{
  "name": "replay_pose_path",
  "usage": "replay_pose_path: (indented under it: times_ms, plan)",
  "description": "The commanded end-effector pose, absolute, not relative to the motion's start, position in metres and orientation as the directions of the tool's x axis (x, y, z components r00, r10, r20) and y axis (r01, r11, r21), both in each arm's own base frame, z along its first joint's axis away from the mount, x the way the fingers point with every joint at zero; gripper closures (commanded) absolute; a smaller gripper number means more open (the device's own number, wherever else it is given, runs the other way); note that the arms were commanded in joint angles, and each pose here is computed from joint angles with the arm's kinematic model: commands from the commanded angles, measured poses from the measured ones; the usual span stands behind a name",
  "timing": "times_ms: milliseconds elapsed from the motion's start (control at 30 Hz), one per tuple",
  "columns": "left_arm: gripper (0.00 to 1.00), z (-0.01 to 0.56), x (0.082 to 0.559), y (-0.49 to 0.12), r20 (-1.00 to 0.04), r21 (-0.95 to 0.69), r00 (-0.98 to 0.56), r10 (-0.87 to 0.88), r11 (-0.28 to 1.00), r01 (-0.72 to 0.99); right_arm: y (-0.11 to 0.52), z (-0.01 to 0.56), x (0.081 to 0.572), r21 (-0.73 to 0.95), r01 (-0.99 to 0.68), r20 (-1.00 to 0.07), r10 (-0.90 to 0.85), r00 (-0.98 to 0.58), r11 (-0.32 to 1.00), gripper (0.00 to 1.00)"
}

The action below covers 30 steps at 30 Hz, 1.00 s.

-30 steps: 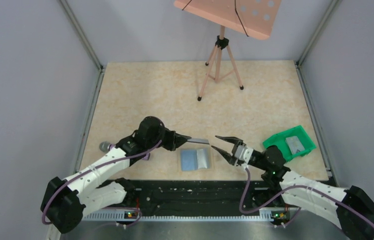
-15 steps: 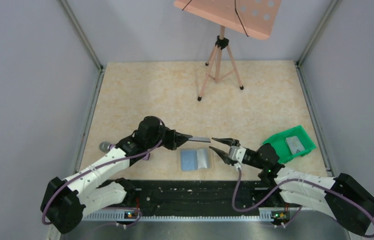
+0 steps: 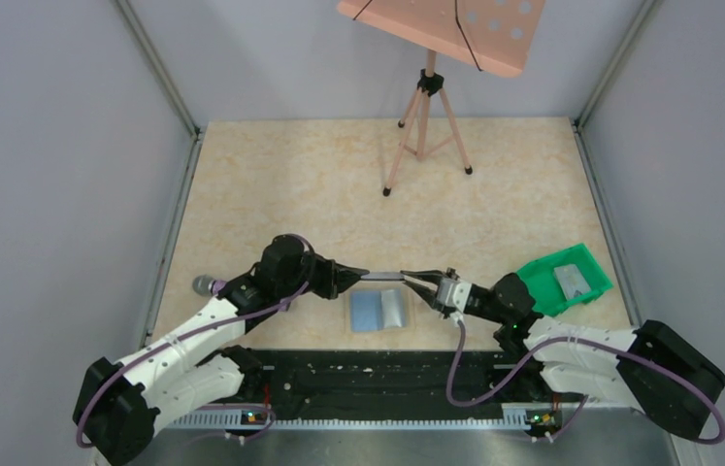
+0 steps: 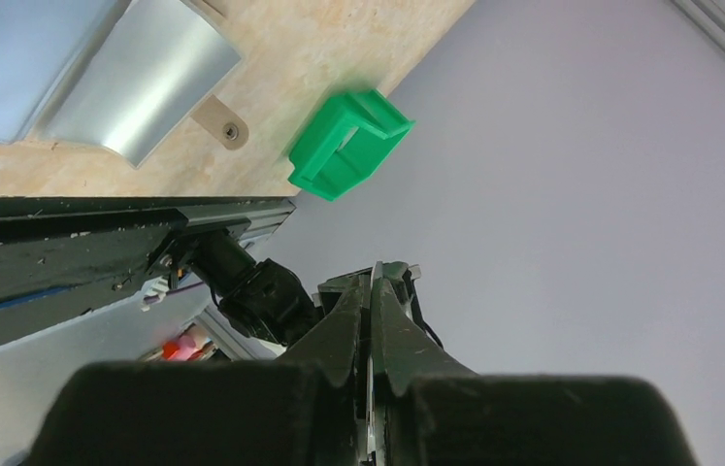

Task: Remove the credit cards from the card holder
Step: Place the credit card in the storage box.

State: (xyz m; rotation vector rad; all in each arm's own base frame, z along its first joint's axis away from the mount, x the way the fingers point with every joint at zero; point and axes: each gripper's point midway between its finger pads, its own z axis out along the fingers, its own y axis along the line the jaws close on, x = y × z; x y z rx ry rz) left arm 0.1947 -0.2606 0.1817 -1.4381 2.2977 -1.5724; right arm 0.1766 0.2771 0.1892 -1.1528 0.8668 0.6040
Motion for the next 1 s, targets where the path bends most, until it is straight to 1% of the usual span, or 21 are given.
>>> replay_pose_path:
  times_ms: [0, 33, 67, 100, 200, 233, 300, 333, 367, 400, 467, 500, 600, 667, 733, 833, 967]
  plan:
    - [1.0, 0.194, 0.196, -0.263, 0.466, -0.766, -0.597, -0.653, 0.039, -0.642, 0.288, 0.218, 0.172, -0.54, -0.782, -0.81, 0.061, 0.583, 0.312, 0.85]
    - [1.0, 0.194, 0.195, -0.263, 0.467, -0.767, -0.598, -0.652, 0.04, -0.641, 0.288, 0.219, 0.172, -0.54, -0.781, -0.809, 0.064, 0.585, 0.315, 0.87]
    - [1.0, 0.193, 0.195, -0.263, 0.467, -0.766, -0.597, -0.652, 0.039, -0.642, 0.289, 0.219, 0.171, -0.539, -0.782, -0.809, 0.064, 0.584, 0.314, 0.92]
    - [1.0, 0.193, 0.195, -0.263, 0.468, -0.766, -0.598, -0.651, 0.038, -0.641, 0.289, 0.218, 0.17, -0.54, -0.783, -0.81, 0.065, 0.583, 0.31, 1.0]
    - [0.99, 0.192, 0.195, -0.261, 0.46, -0.772, -0.598, -0.656, 0.036, -0.634, 0.287, 0.216, 0.17, -0.508, -0.799, -0.829, 0.07, 0.555, 0.322, 1.0]
    - [0.92, 0.191, 0.197, -0.26, 0.442, -0.782, -0.6, -0.666, 0.041, -0.622, 0.284, 0.218, 0.173, -0.478, -0.805, -0.842, 0.079, 0.534, 0.351, 1.0]
    - [0.74, 0.187, 0.2, -0.256, 0.396, -0.802, -0.607, -0.689, 0.062, -0.594, 0.281, 0.224, 0.178, -0.39, -0.83, -0.877, 0.114, 0.467, 0.399, 1.0]
    - [0.62, 0.186, 0.201, -0.255, 0.377, -0.811, -0.613, -0.694, 0.073, -0.581, 0.279, 0.228, 0.181, -0.336, -0.841, -0.894, 0.135, 0.426, 0.424, 1.0]
    - [0.47, 0.185, 0.203, -0.255, 0.355, -0.822, -0.623, -0.697, 0.085, -0.563, 0.277, 0.232, 0.185, -0.249, -0.857, -0.92, 0.166, 0.355, 0.452, 1.0]
    - [0.38, 0.186, 0.204, -0.255, 0.321, -0.837, -0.638, -0.7, 0.104, -0.537, 0.274, 0.231, 0.194, -0.169, -0.854, -0.943, 0.171, 0.285, 0.491, 1.0]
    - [0.25, 0.189, 0.207, -0.253, 0.238, -0.868, -0.672, -0.701, 0.157, -0.471, 0.271, 0.229, 0.21, -0.011, -0.832, -0.977, 0.173, 0.128, 0.555, 1.0]
    - [0.21, 0.188, 0.208, -0.252, 0.185, -0.879, -0.689, -0.7, 0.196, -0.435, 0.27, 0.227, 0.217, 0.048, -0.81, -0.987, 0.154, 0.052, 0.584, 1.0]
    - [0.16, 0.184, 0.213, -0.243, 0.005, -0.883, -0.718, -0.697, 0.334, -0.33, 0.258, 0.217, 0.236, 0.196, -0.694, -0.98, 0.109, -0.168, 0.693, 1.0]
    - [0.14, 0.181, 0.216, -0.234, -0.099, -0.866, -0.716, -0.692, 0.414, -0.281, 0.252, 0.216, 0.238, 0.262, -0.651, -0.959, 0.118, -0.257, 0.712, 1.0]
    - [0.13, 0.179, 0.221, -0.224, -0.196, -0.843, -0.7, -0.686, 0.483, -0.238, 0.241, 0.216, 0.24, 0.343, -0.596, -0.933, 0.19, -0.306, 0.726, 1.0]
    - [0.11, 0.18, 0.228, -0.209, -0.343, -0.797, -0.672, -0.657, 0.581, -0.162, 0.215, 0.208, 0.248, 0.474, -0.452, -0.87, 0.32, -0.376, 0.756, 1.0]
    - [0.11, 0.193, 0.235, -0.193, -0.551, -0.683, -0.642, -0.533, 0.73, -0.02, 0.181, 0.206, 0.252, 0.547, -0.292, -0.813, 0.415, -0.41, 0.785, 1.0]
